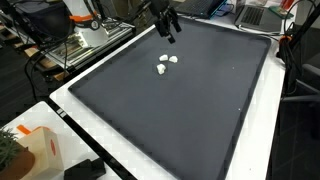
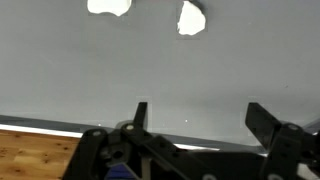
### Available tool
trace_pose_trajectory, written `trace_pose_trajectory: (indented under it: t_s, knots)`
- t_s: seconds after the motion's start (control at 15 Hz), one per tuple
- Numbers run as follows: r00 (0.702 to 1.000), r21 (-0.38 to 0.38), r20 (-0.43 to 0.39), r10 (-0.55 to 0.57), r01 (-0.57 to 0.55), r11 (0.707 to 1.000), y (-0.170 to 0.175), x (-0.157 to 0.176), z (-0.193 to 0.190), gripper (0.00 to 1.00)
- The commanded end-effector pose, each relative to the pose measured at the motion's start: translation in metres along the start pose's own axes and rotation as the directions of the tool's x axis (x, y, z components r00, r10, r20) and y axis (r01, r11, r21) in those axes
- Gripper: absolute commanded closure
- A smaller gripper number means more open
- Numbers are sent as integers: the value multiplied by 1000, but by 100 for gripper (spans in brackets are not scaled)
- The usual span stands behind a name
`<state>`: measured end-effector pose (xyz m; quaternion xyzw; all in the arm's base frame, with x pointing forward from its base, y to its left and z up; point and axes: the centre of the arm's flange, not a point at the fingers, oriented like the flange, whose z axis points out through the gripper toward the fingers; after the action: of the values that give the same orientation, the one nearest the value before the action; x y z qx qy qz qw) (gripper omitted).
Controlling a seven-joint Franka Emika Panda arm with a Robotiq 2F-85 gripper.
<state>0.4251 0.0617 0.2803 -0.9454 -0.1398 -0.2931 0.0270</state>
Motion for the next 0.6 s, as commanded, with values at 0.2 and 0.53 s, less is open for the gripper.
trace_pose_trajectory:
  t_s: [0.2, 0.53]
  knots:
    - [995, -29, 39, 87, -86, 996, -10, 20, -15, 0]
    - [991, -18, -11, 137, -137, 990, -10, 26, -22, 0]
